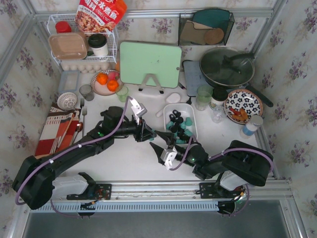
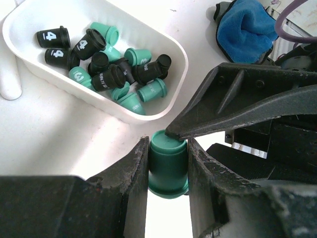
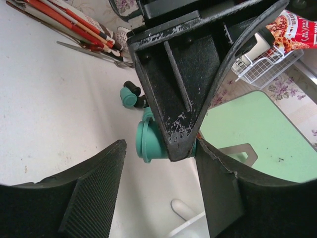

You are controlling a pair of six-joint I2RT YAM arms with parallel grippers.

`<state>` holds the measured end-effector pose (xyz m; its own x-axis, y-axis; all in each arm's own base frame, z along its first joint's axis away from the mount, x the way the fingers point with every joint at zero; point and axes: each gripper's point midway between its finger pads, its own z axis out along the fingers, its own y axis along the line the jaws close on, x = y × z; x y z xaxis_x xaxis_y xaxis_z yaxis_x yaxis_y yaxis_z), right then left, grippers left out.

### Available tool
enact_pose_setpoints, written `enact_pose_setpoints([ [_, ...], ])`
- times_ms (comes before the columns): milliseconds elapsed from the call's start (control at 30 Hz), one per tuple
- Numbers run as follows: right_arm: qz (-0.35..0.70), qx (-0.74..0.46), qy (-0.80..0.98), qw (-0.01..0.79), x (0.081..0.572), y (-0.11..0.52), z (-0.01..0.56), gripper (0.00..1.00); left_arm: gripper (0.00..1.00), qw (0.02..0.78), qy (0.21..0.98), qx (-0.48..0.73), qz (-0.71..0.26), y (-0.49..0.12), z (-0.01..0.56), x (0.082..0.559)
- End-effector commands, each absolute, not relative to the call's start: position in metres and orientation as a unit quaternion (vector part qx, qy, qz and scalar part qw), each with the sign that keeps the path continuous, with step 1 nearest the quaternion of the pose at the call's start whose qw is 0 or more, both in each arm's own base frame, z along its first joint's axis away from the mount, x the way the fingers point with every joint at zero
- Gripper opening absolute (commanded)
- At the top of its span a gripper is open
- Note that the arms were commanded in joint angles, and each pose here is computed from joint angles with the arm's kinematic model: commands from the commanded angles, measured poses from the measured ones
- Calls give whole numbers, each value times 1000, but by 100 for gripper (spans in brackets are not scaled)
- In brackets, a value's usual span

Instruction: Mix the coffee capsules in the storage basket

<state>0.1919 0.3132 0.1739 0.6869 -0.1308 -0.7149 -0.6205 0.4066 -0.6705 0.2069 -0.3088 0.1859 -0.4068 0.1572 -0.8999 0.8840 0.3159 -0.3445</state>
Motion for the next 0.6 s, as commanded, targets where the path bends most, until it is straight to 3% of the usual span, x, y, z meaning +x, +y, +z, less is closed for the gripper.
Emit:
enact_pose_setpoints([
  [0,173,-424,278,845,183,301,251,63,30,416,685,371,-469,-315,198,209],
  [133,169,-421,285,845,188,302,250,60,30,414,683,370,-474,-317,199,209],
  [333,164,-418,294,844,191,301,247,46,31,410,686,366,-476,-316,197,207],
  [567,154,-410,307,845,195,295,245,37,44,409,691,357,-478,-315,199,208],
])
